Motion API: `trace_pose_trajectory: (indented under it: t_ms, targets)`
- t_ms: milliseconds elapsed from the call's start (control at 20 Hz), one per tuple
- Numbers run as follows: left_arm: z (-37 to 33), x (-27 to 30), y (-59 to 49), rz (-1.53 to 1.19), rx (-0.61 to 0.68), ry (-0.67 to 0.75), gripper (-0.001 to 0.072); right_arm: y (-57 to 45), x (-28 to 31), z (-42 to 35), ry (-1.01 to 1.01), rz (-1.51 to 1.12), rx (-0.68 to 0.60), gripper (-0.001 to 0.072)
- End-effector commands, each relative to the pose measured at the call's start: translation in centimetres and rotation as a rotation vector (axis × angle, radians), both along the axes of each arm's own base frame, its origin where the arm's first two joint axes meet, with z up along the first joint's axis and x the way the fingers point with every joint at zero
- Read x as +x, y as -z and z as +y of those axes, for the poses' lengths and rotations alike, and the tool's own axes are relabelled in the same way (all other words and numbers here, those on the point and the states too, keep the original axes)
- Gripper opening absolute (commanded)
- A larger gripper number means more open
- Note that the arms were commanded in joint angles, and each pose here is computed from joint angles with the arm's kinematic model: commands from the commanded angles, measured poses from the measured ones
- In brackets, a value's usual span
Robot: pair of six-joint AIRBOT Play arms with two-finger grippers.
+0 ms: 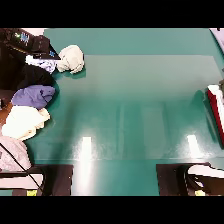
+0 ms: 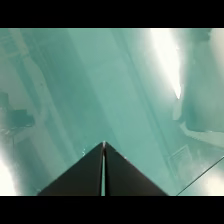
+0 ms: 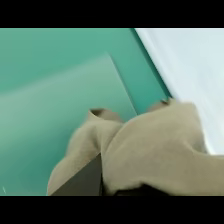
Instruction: Fold the shirts.
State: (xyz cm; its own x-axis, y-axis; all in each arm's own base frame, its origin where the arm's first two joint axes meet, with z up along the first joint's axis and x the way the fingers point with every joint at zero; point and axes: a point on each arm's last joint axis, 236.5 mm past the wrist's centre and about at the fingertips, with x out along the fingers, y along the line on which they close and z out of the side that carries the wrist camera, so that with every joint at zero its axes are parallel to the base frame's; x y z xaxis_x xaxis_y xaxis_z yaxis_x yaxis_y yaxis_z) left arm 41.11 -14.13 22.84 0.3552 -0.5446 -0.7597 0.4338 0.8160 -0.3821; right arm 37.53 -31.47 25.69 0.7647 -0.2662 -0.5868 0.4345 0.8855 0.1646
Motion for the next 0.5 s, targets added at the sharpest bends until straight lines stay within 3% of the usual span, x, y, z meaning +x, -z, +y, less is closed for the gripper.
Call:
trace_pose_trajectory:
  t_ms: [0, 200, 450]
  targets:
    - [0.0, 0.0, 0.0, -0.012, 0.007, 0.016, 0.0024, 4.7, -6.6, -0.5, 0.154, 0.222, 0.108, 0.0015]
    - [0.0, 0.0, 0.0, -0.024, 0.015, 0.033, 0.0024, 10.1, -14.5, -0.6, 0.357, 0.476, 0.192, 0.0016]
    - [0.0, -0.1, 0.0, -0.021, 0.016, 0.035, 0.0024, 15.1, -19.4, 0.6, 0.424, 0.638, 0.250, 0.0017]
